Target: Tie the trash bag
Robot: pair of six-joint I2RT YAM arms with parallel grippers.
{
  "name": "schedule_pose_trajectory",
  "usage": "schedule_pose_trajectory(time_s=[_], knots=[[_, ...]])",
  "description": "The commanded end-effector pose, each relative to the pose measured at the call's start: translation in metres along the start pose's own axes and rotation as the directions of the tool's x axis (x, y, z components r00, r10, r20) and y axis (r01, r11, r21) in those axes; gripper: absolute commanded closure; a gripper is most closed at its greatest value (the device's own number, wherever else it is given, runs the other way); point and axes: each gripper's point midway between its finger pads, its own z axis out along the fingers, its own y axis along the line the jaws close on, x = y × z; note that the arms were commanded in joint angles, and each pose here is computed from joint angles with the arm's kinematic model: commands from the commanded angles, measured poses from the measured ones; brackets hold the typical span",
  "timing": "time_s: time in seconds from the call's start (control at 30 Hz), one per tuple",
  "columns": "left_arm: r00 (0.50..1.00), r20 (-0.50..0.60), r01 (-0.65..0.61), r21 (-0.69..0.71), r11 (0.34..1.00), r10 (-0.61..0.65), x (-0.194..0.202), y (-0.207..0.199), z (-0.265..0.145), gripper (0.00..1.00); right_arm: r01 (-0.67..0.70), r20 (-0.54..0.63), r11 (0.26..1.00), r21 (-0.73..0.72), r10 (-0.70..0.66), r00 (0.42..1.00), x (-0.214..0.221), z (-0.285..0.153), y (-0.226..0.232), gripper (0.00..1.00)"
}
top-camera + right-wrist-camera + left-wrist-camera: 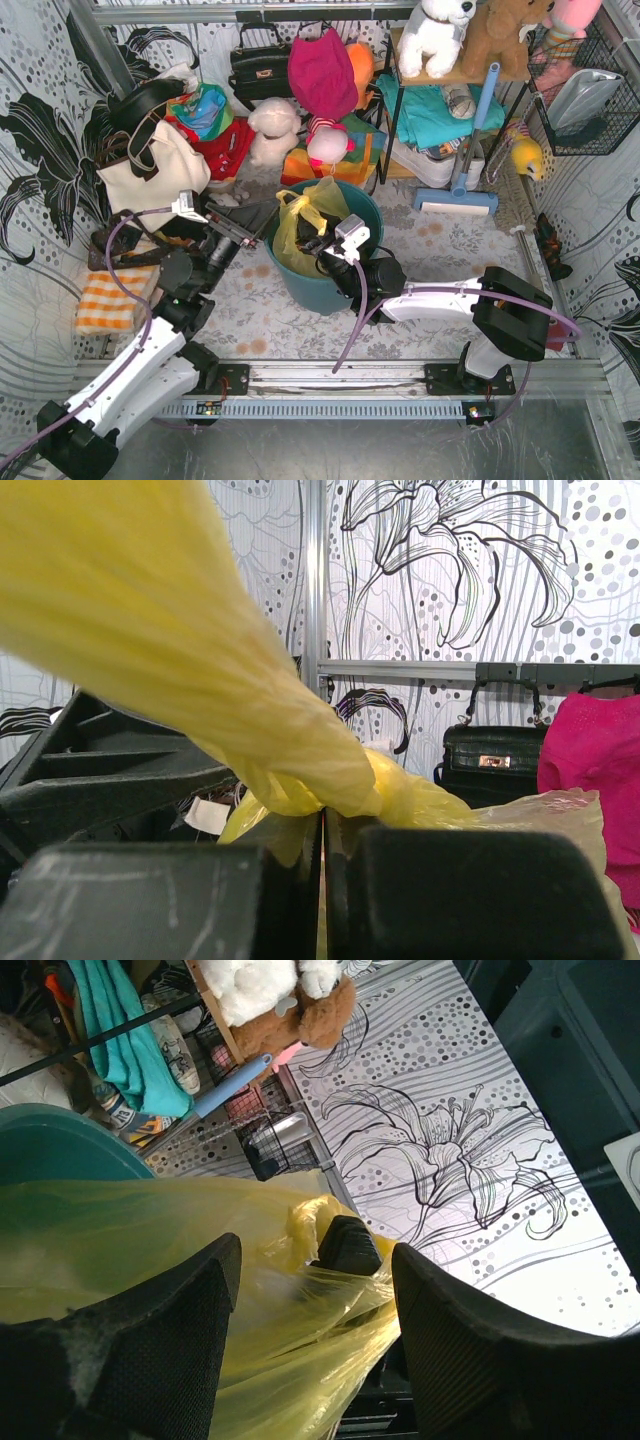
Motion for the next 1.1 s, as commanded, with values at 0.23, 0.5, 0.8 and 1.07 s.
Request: schedule_pose_trajectory(time_s=[0.23, 0.5, 0.8, 1.07], knots=[[0.999, -0.026, 0.044, 0.132, 0.990, -0.041, -0.001, -0.031, 0.012, 0.29, -0.066, 0.131, 0.998, 0.023, 0.063, 0.989, -0.042, 0.006, -0.007, 1.00], [0.999, -0.024, 0.039, 0.153, 0.987, -0.036, -0.004, -0.033, 0.016, 0.32, -0.067, 0.131, 0.998, 0.020, 0.064, 0.989, -0.042, 0.005, -0.007, 1.00], [0.999, -0.027, -0.014, 0.175, 0.985, 0.019, -0.007, -0.047, 0.023, 0.53, -0.067, 0.127, 0.998, 0.022, 0.064, 0.990, -0.041, 0.004, -0.008, 1.00], [0.999, -0.023, -0.018, 0.165, 0.986, 0.022, -0.008, -0.045, 0.023, 0.62, -0.070, 0.124, 0.997, 0.022, 0.067, 0.990, -0.040, 0.003, -0.007, 1.00]])
